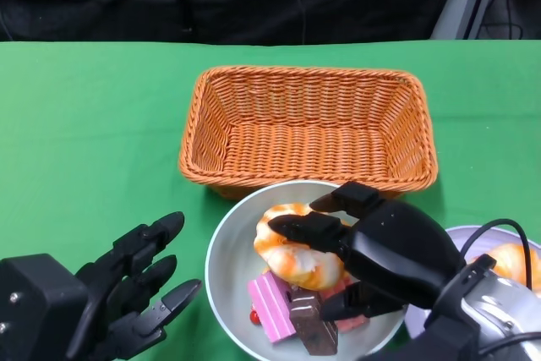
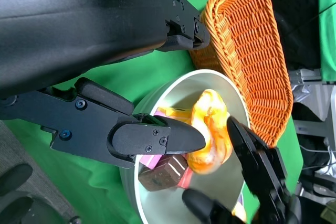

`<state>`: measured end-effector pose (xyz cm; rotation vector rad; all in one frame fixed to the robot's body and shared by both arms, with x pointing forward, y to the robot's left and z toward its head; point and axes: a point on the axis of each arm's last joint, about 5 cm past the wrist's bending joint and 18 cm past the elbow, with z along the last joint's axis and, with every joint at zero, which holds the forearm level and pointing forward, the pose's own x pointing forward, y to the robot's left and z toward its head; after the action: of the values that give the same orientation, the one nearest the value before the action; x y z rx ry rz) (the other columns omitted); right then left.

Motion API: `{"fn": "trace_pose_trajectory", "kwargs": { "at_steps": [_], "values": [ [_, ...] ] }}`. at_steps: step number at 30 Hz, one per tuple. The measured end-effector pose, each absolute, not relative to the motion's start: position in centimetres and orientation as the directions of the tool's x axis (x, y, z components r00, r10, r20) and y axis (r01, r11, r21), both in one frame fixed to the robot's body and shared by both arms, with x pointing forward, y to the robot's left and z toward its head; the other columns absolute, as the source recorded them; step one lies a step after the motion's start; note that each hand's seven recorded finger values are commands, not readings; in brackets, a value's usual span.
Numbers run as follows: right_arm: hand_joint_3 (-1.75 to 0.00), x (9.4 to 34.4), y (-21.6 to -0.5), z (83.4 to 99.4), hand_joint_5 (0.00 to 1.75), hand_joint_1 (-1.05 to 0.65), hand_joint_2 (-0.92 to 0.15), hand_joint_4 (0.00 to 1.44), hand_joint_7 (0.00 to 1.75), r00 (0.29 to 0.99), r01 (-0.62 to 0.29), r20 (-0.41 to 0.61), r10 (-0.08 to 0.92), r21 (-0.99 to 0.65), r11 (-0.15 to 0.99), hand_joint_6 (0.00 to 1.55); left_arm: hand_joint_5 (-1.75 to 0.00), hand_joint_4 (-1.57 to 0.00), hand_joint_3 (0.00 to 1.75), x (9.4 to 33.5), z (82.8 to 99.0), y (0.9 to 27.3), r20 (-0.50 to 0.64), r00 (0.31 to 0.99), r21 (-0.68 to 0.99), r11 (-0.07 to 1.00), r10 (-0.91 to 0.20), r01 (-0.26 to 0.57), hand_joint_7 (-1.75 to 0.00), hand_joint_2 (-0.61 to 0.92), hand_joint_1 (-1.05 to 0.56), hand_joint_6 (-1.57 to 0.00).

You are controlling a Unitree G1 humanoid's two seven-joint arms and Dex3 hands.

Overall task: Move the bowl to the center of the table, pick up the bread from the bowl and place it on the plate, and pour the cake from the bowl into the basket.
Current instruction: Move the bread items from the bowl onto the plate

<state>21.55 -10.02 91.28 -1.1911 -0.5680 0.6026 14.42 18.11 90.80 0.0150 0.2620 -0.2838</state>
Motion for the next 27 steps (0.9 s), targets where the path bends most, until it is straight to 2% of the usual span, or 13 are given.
{"fn": "trace_pose_trajectory", "kwargs": {
  "at_steps": [6,9,12,14,16,18,19,20,21,22,23,24,27],
  "values": [
    [-0.01,22.1,-9.7,90.4,0.47,-0.36,-0.9,0.26,0.05,0.728,-0.124,0.08,0.681,-0.961,0.246,0.43,-0.16,-0.14,0.35,14.3,90.8,18.1,-0.257,0.926,-0.021,0.959,-0.277,0.281,0.0,0.92,-0.66,-0.2],
    [0.0,22.5,-9.6,90.1,0.43,-0.29,-0.88,0.4,0.06,0.736,-0.103,0.08,0.672,-0.968,0.228,0.53,-0.16,-0.14,0.35,14.3,90.9,18.0,-0.255,0.926,-0.022,0.959,-0.278,0.282,0.0,0.92,-0.66,-0.21],
    [0.0,22.7,-9.7,89.6,0.36,-0.22,-0.85,0.65,0.07,0.743,-0.092,0.084,0.664,-0.97,0.225,0.72,-0.16,-0.14,0.35,14.2,90.9,18.0,-0.256,0.926,-0.024,0.959,-0.278,0.282,0.0,0.92,-0.66,-0.21],
    [-0.01,22.9,-9.7,89.3,0.54,-0.16,-0.88,0.92,0.12,0.74,-0.076,0.107,0.664,-0.967,0.241,0.99,-0.16,-0.14,0.35,14.2,90.9,18.0,-0.256,0.926,-0.023,0.959,-0.277,0.281,0.0,0.92,-0.66,-0.21],
    [-0.01,23.1,-9.7,89.1,0.81,-0.15,-0.9,1.0,0.1,0.73,-0.058,0.143,0.668,-0.961,0.269,1.17,-0.16,-0.14,0.35,14.2,90.9,18.0,-0.253,0.927,-0.022,0.959,-0.278,0.282,0.0,0.92,-0.65,-0.21],
    [-0.01,23.3,-9.8,88.9,0.91,-0.14,-0.91,1.03,0.1,0.722,-0.054,0.165,0.672,-0.955,0.293,1.25,-0.16,-0.14,0.35,14.2,90.9,18.0,-0.253,0.927,-0.023,0.959,-0.278,0.282,0.0,0.92,-0.65,-0.21],
    [-0.08,23.3,-9.8,88.9,1.31,-0.14,-0.89,0.97,0.47,0.718,-0.049,0.179,0.673,-0.951,0.305,1.21,-0.16,-0.14,0.35,14.2,90.9,18.0,-0.253,0.927,-0.023,0.959,-0.278,0.281,0.0,0.92,-0.66,-0.21],
    [-0.16,23.4,-9.8,88.8,1.57,-0.13,-0.88,0.95,1.19,0.712,-0.038,0.2,0.673,-0.946,0.322,0.93,-0.16,-0.14,0.35,14.2,90.9,18.0,-0.254,0.927,-0.023,0.959,-0.278,0.281,0.0,0.92,-0.66,-0.21],
    [-0.19,23.4,-9.8,88.7,1.65,-0.12,-0.88,0.95,1.46,0.708,-0.028,0.222,0.671,-0.94,0.34,0.82,-0.16,-0.14,0.35,14.2,90.9,18.0,-0.254,0.927,-0.023,0.959,-0.278,0.281,0.0,0.92,-0.65,-0.21],
    [-0.21,23.4,-9.9,88.6,1.7,-0.12,-0.88,0.94,1.6,0.701,-0.02,0.245,0.67,-0.932,0.361,0.77,-0.16,-0.14,0.35,14.1,91.0,18.0,-0.253,0.927,-0.022,0.959,-0.278,0.281,0.0,0.92,-0.65,-0.21],
    [-0.35,23.3,-9.9,88.5,1.72,-0.1,-0.8,0.95,1.67,0.693,-0.011,0.272,0.667,-0.922,0.388,0.74,-0.16,-0.14,0.35,14.1,91.0,18.0,-0.252,0.927,-0.022,0.959,-0.278,0.282,0.0,0.92,-0.65,-0.21],
    [-0.71,23.2,-9.9,88.4,1.74,-0.11,-0.63,0.96,1.72,0.684,0.001,0.301,0.665,-0.912,0.411,0.72,-0.16,-0.14,0.35,14.2,91.0,18.0,-0.251,0.927,-0.022,0.959,-0.278,0.282,0.0,0.92,-0.66,-0.21],
    [-1.11,23.1,-9.8,88.5,1.75,-0.07,-0.4,0.97,1.74,0.65,0.038,0.389,0.653,-0.875,0.483,0.72,-0.16,-0.14,0.36,14.2,91.0,18.0,-0.251,0.927,-0.02,0.959,-0.278,0.282,0.0,0.92,-0.66,-0.21]
  ]
}}
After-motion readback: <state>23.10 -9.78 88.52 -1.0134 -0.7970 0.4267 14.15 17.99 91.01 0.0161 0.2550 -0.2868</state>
